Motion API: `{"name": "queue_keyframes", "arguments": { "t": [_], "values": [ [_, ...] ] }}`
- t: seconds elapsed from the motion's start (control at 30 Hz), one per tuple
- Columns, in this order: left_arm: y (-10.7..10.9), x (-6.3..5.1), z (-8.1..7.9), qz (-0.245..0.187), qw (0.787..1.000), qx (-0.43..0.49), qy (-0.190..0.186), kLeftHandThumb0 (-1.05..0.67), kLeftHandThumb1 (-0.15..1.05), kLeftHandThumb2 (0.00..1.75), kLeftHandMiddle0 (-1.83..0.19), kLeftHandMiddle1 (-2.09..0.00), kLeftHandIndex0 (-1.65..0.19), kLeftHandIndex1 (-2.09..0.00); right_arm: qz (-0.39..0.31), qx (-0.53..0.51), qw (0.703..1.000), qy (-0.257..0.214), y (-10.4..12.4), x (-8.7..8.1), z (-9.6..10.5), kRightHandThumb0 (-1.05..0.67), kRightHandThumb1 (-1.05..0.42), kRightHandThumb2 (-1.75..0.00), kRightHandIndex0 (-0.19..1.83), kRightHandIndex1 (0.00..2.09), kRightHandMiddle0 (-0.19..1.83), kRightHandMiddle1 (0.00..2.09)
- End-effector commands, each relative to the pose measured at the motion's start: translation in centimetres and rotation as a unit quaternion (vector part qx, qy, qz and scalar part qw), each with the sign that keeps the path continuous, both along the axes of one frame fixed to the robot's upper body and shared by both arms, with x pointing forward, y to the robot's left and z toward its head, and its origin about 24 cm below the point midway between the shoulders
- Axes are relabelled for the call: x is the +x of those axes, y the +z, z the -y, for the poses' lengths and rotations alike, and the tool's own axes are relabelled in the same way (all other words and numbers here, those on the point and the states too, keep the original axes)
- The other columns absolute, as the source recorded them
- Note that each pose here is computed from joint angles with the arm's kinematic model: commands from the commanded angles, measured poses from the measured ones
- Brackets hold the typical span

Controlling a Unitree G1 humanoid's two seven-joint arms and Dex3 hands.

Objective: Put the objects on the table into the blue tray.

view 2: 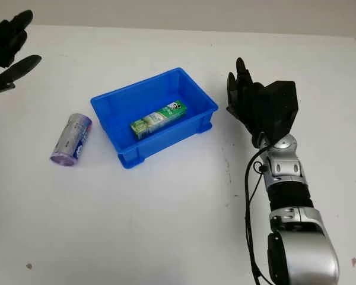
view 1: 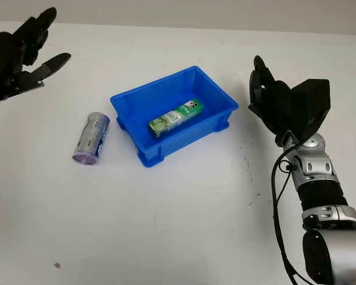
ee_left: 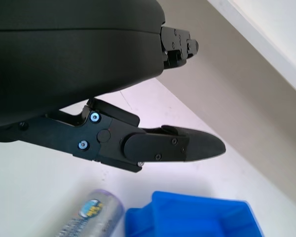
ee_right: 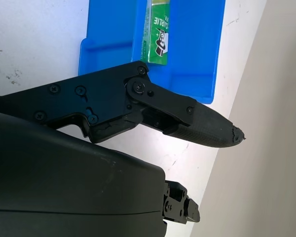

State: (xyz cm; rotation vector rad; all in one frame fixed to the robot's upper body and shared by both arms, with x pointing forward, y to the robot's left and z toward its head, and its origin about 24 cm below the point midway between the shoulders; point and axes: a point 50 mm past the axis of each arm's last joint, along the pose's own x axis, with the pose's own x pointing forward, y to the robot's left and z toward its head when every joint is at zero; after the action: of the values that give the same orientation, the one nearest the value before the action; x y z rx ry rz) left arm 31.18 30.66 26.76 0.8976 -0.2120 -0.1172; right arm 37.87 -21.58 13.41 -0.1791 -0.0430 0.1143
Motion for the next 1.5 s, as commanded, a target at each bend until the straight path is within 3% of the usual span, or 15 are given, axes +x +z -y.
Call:
{"name": "queue_keyframes", "arguments": {
  "t": [0.0,0.07,0.1,0.17,0.2,0.33,0.4,0.5,0.67,0.8,0.9,0.97,1.13,1.47],
  "values": [
    [0.1,-0.4,-0.2,-0.003,0.999,0.042,0.002,-0.77,1.05,0.34,0.05,-0.06,0.01,-0.07,0.007,0.001,1.0,0.002,0.4,-0.1,-0.1,-0.74,-1.05,-0.82,-0.19,0.0,-0.19,0.0],
    [0.1,-0.7,-0.3,0.011,0.994,0.11,0.007,-0.76,1.05,0.3,0.05,-0.06,0.02,-0.06,0.008,-0.003,1.0,0.003,0.5,-0.1,0.0,-0.74,-1.05,-0.82,-0.19,0.0,-0.19,0.0],
    [0.3,-1.0,-0.2,0.028,0.978,0.205,0.011,-0.72,1.05,0.29,0.06,-0.05,0.05,-0.05,0.009,-0.003,1.0,0.001,0.5,-0.1,0.0,-0.74,-1.05,-0.82,-0.19,0.0,-0.19,0.0],
    [0.3,-1.4,0.0,0.061,0.927,0.37,-0.003,-0.6,1.05,0.25,0.11,-0.04,0.1,-0.03,0.01,-0.002,1.0,-0.001,0.5,-0.1,0.0,-0.74,-1.05,-0.82,-0.19,0.0,-0.19,0.0],
    [0.3,-1.5,0.0,0.082,0.89,0.448,-0.017,-0.56,1.05,0.22,0.12,-0.04,0.1,-0.03,0.01,0.001,1.0,0.0,0.4,-0.1,0.0,-0.73,-1.05,-0.82,-0.19,0.0,-0.19,0.0],
    [-0.2,-1.6,-0.7,0.116,0.773,0.618,-0.077,-0.48,1.05,0.14,0.15,-0.04,0.12,-0.04,0.008,0.012,1.0,-0.002,0.4,-0.1,-0.2,-0.73,-1.05,-0.82,-0.19,0.0,-0.19,0.0],
    [-0.4,-1.6,-1.2,0.132,0.736,0.655,-0.11,-0.45,1.05,0.11,0.13,-0.06,0.1,-0.05,0.007,0.014,1.0,-0.002,0.4,-0.1,-0.3,-0.72,-1.05,-0.82,-0.19,0.0,-0.19,0.0],
    [-0.7,-2.0,-2.3,0.139,0.683,0.7,-0.155,-0.41,1.05,0.28,0.13,-0.05,0.15,-0.03,0.005,0.012,1.0,0.0,0.3,0.0,-0.4,-0.7,-1.05,-0.82,-0.19,0.0,-0.19,0.0],
    [-0.8,-2.5,-2.6,0.171,0.641,0.714,-0.224,-0.37,1.05,0.4,0.09,-0.07,0.13,-0.06,0.002,0.009,1.0,0.004,0.3,0.1,-0.5,-0.7,-1.05,-0.83,-0.19,0.0,-0.19,0.0],
    [-1.2,-2.5,-2.9,0.191,0.619,0.718,-0.254,-0.36,1.05,0.49,0.08,-0.06,0.14,-0.05,0.001,0.008,1.0,0.008,0.2,0.2,-0.6,-0.7,-1.05,-0.83,-0.19,0.0,-0.19,0.0],
    [-1.5,-2.4,-3.0,0.18,0.604,0.727,-0.273,-0.34,1.05,0.54,0.13,-0.04,0.18,-0.02,0.001,0.01,1.0,0.01,0.1,0.3,-0.7,-0.71,-1.05,-0.83,-0.19,0.0,-0.19,0.0],
    [-2.1,-2.3,-2.9,0.193,0.606,0.714,-0.292,-0.29,1.05,0.47,0.08,-0.06,0.12,-0.04,-0.001,0.01,1.0,0.01,0.1,0.4,-0.7,-0.71,-1.05,-0.83,-0.19,0.0,-0.19,0.0],
    [-3.7,-1.7,-2.3,0.197,0.61,0.692,-0.332,-0.14,1.05,0.47,0.0,-0.08,0.03,-0.08,0.002,0.007,1.0,0.004,0.2,0.4,-0.7,-0.71,-1.05,-0.82,-0.19,0.0,-0.19,0.0],
    [-6.2,0.3,-0.2,0.195,0.611,0.665,-0.382,-0.07,1.05,0.48,-0.08,-0.08,-0.02,-0.09,0.006,0.013,1.0,-0.004,0.1,0.0,-0.3,-0.7,-1.05,-0.82,-0.19,0.0,-0.19,0.0]
  ]
}}
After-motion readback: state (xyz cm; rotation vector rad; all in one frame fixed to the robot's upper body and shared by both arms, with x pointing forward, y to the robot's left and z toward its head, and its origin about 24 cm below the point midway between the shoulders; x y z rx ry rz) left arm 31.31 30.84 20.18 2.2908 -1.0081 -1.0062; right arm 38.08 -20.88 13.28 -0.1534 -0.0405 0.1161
